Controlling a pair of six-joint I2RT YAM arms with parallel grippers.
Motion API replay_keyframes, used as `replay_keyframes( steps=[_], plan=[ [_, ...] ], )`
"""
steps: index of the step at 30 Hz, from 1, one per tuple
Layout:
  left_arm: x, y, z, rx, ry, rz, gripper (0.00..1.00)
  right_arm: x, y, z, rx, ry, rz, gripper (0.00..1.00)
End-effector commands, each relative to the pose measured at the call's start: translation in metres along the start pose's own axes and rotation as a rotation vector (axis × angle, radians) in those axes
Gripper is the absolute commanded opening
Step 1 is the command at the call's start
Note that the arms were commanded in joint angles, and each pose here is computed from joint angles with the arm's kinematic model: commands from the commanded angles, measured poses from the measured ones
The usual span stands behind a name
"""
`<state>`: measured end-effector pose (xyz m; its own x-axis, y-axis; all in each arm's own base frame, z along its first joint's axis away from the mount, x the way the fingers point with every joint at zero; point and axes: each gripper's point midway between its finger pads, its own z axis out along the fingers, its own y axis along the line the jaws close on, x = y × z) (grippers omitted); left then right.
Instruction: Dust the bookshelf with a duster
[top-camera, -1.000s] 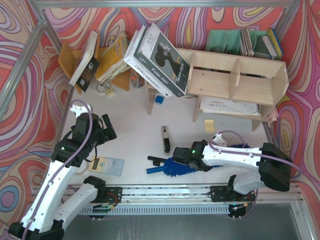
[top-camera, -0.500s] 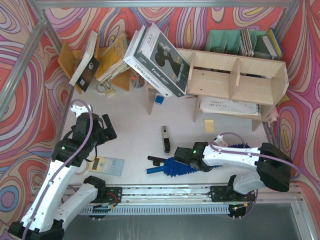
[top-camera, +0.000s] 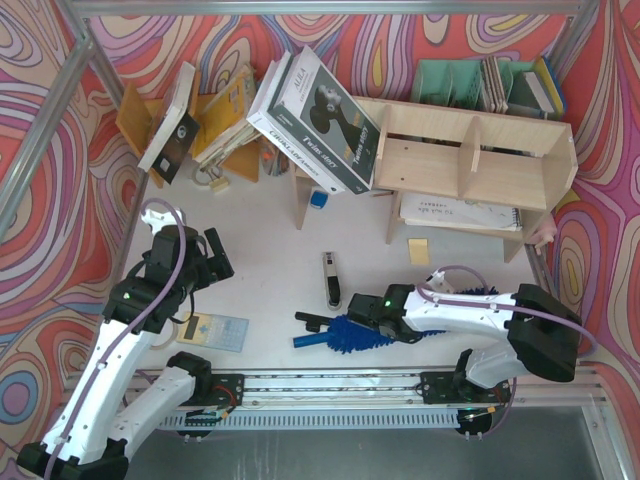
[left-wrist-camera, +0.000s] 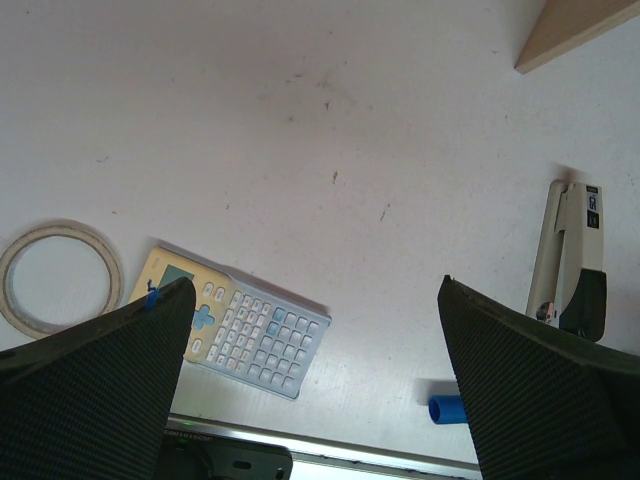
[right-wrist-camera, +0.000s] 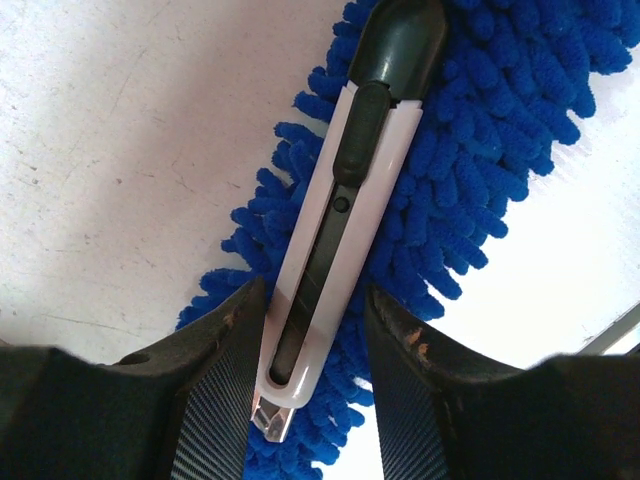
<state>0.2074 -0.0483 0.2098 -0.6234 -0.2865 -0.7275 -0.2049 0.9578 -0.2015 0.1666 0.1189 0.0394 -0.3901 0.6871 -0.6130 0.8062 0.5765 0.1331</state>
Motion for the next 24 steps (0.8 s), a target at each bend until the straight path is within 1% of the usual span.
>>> replay_keyframes(
  steps=[1,7,19,24],
  plan=[
    [0.006,0.003,0.002,-0.013,0.015,0.003,0.99,-0.002,-0.002,0.008,0.024,-0.024,0.138,0.45],
    [0.006,0.004,0.001,-0.015,0.013,0.002,0.99,0.001,-0.005,0.011,0.035,-0.022,0.129,0.44],
    [0.006,0.005,0.0,-0.019,0.011,0.0,0.98,-0.008,0.002,0.005,0.013,-0.046,0.133,0.29],
    [0.006,0.005,0.0,-0.019,0.011,0.0,0.99,-0.019,0.004,0.0,0.0,-0.073,0.135,0.28]
  ],
)
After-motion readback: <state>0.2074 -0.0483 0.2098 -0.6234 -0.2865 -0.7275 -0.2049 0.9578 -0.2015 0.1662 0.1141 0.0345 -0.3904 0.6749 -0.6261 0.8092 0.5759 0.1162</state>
